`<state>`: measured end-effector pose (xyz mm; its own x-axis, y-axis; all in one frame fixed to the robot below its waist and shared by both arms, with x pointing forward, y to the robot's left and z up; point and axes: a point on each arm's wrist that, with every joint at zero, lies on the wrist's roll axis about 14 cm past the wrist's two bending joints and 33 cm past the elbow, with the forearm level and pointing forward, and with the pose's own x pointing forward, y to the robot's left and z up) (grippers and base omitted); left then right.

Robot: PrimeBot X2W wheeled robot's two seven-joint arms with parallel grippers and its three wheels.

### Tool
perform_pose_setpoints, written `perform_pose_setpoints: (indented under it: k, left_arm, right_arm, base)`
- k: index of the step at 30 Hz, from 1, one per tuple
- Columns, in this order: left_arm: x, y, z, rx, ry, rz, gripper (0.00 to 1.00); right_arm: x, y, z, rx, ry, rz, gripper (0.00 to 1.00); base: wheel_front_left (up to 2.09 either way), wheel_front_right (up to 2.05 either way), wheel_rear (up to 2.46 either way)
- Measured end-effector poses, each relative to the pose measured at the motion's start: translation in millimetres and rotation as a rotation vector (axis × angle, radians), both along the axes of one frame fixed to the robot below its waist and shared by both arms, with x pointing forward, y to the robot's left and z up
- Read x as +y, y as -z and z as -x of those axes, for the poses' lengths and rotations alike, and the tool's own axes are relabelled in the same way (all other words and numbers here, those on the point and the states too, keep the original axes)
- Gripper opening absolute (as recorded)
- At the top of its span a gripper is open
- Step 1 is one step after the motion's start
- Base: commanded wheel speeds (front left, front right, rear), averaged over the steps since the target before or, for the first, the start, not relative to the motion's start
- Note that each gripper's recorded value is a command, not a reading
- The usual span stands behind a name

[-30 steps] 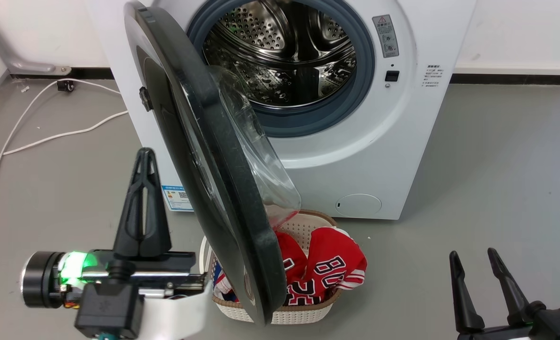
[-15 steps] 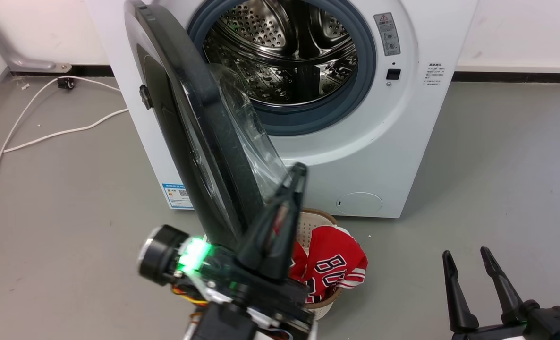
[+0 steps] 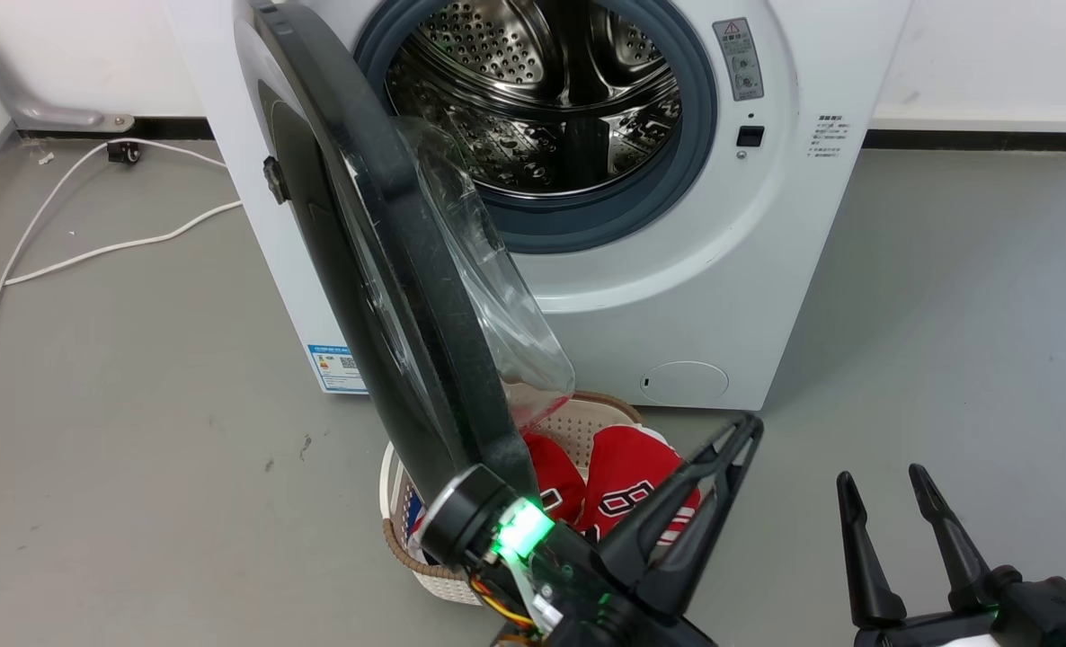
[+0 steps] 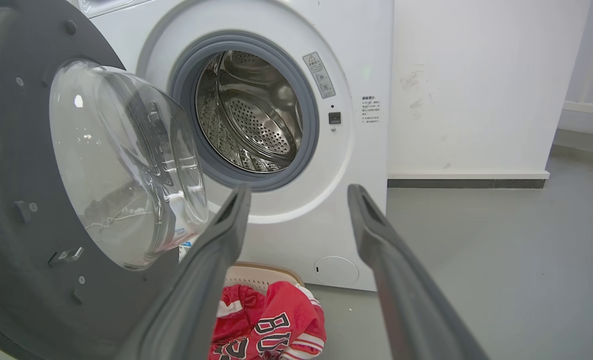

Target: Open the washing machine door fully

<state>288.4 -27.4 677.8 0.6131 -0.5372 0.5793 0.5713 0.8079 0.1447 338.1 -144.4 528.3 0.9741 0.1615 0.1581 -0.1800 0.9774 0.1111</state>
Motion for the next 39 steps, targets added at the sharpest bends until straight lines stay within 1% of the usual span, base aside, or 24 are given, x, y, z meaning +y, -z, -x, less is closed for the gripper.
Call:
perform_pose_setpoints:
  k: [3,11,18,28,39]
  left_arm:
    - [-7,10,0,0.035,0.02,-0.008,0.0]
    - [-4,49,-11,0.164,-0.014,-0.046,0.0]
    - [12,94,-19,0.297,-0.071,-0.094,0.0]
    - [35,137,-41,0.436,-0.151,-0.122,0.0]
    - [62,154,-58,0.5,-0.245,-0.109,0.0]
  right_arm:
    - [1,-1,-1,-0.002,-0.002,-0.003,1.0]
    - [1,3,-2,0.012,-0.002,-0.005,1.0]
    - [2,6,-5,0.02,-0.005,-0.006,1.0]
    - [6,11,-12,0.037,-0.017,-0.008,1.0]
    - [13,17,-20,0.055,-0.039,-0.009,1.0]
  base:
    - [0.0,0.0,0.0]
    - [0.0,0.0,0.0]
    - [0.0,0.0,0.0]
    - [0.0,0.0,0.0]
    - [0.0,0.0,0.0]
